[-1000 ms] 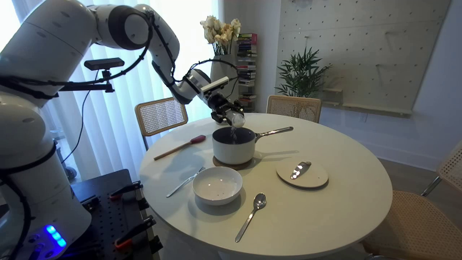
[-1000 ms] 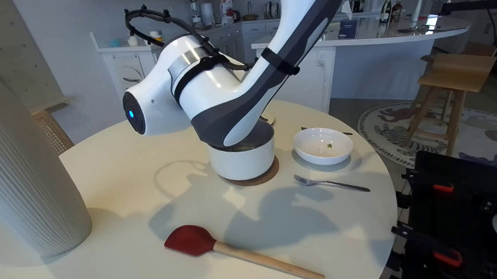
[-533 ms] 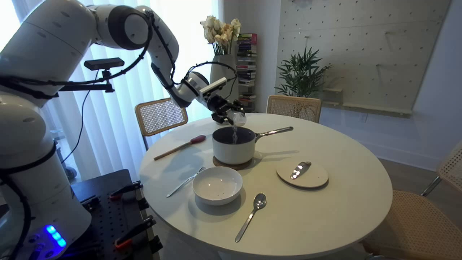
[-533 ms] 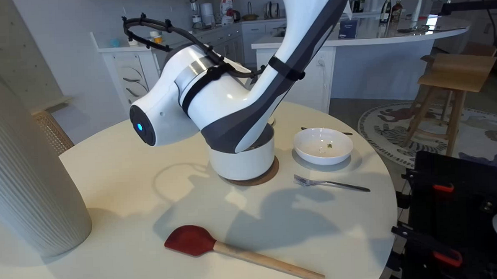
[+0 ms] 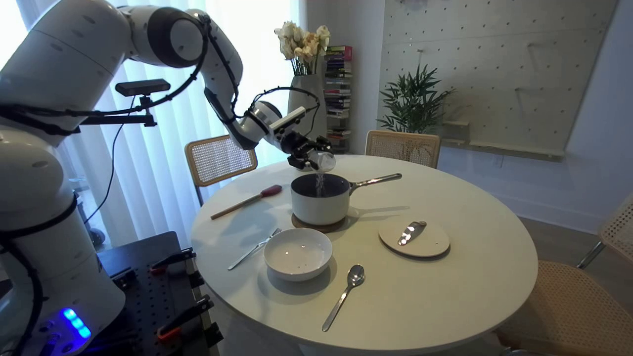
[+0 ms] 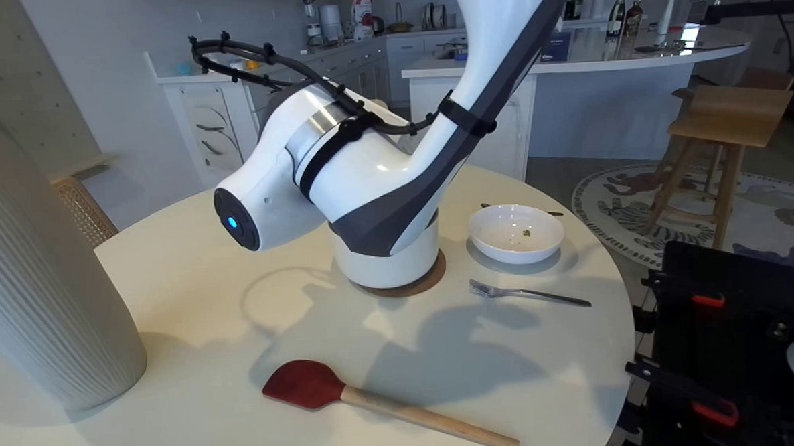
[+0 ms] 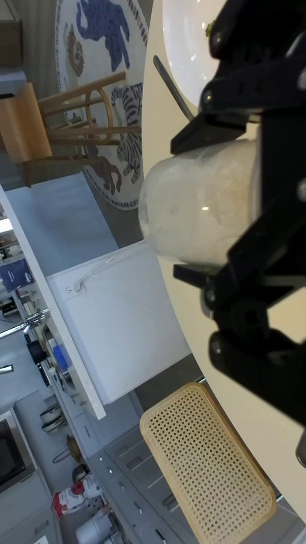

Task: Pour the sugar out of the cup into the white pot

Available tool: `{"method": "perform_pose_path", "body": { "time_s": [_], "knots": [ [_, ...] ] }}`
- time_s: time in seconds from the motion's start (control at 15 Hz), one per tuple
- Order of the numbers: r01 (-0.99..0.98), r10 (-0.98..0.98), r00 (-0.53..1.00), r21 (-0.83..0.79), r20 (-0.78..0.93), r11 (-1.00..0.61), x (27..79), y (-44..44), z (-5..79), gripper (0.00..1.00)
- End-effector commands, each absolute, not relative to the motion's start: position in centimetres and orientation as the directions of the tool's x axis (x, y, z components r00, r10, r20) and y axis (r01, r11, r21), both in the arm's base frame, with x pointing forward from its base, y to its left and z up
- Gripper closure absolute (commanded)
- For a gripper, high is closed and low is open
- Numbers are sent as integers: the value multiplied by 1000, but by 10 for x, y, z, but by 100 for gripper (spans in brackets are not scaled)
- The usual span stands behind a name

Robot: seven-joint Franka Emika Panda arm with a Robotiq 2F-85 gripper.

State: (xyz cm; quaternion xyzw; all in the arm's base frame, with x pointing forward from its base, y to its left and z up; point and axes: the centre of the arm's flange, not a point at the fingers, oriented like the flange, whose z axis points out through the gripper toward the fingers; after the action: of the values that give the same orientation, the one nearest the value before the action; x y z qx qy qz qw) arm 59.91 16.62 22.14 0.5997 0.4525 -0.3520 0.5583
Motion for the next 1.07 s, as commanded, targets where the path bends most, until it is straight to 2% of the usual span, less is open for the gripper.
{"method": "perform_pose_path", "body": {
  "time_s": [0.0,0.73,0.8,0.87,1.0],
  "knots": [
    [920,123,378,387,-918,57,585,169,234,59],
    [910,123,405,412,-906,37,581,182,241,59],
    [925,114,371,378,-922,48,591,179,227,59],
    [925,117,370,378,-921,49,590,181,227,34],
    [926,115,366,374,-923,49,590,180,224,34]
  ]
}}
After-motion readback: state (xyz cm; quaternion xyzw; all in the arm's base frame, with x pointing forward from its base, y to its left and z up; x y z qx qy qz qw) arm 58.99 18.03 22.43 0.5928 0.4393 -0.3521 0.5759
